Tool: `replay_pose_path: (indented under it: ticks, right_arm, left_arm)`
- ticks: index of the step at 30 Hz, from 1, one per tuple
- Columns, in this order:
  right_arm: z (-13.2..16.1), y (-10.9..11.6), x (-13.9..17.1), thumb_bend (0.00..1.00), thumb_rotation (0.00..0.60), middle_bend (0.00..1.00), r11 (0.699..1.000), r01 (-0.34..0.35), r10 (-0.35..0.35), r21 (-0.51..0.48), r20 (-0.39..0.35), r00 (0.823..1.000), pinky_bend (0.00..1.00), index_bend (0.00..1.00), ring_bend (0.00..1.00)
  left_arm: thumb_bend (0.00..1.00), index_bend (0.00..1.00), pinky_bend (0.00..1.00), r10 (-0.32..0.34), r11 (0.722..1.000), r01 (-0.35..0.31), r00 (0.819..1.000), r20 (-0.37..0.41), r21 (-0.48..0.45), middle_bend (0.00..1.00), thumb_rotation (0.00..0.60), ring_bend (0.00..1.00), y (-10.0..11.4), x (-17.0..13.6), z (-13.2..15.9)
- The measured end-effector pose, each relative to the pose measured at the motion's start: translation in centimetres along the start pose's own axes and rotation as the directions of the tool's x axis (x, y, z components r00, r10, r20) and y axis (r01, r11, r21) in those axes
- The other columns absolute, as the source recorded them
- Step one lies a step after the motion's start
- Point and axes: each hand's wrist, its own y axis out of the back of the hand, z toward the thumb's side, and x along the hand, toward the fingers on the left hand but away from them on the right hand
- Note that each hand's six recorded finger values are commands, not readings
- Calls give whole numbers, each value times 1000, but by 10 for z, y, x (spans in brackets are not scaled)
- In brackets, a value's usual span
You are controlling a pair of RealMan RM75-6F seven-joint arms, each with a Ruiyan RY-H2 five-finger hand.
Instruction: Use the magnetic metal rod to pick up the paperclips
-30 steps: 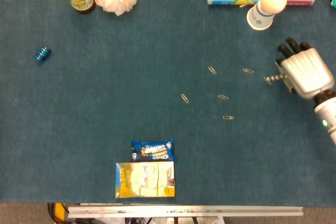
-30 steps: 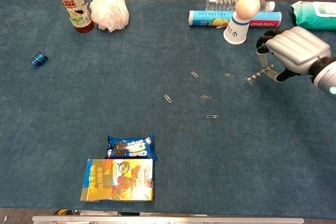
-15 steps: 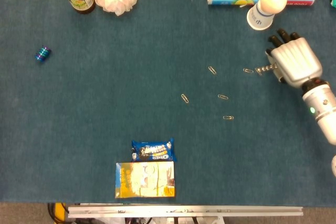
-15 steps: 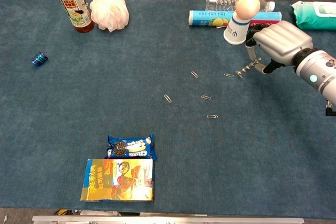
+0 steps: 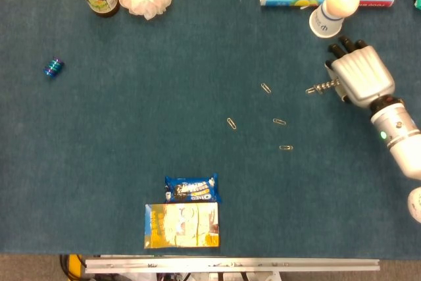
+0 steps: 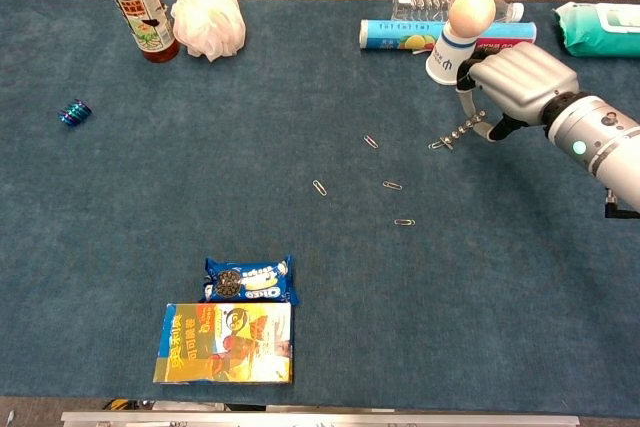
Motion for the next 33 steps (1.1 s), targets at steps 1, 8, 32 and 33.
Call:
replay_pose_path:
  ticks: [1,8,32,33]
  right_arm:
    - [1,1,0,299,600,279,1000,2,-2,-2,-3,1000,306,576,136]
    - [13,9,6,299,600,279,1000,27,-28,-10,-40,999,306,576,136]
    - [60,24,20,299,600,279,998,66,-66,-9,-178,982,306,576,136]
    - [62,24,20,300,600,279,998,66,-66,-9,-182,981,306,576,136]
  left_arm:
    - [121,399,572,-1,1000,1,1000,0,0,469,600,390,0,0,0]
    - [121,399,572,-3,1000,3,1000,-7,4,469,600,389,0,-1,-1]
    - [121,398,573,2,1000,-2,999,-37,-1,469,600,388,4,-3,-5]
    - [121,398,573,3,1000,-3,999,-39,-2,469,600,388,5,-3,-6]
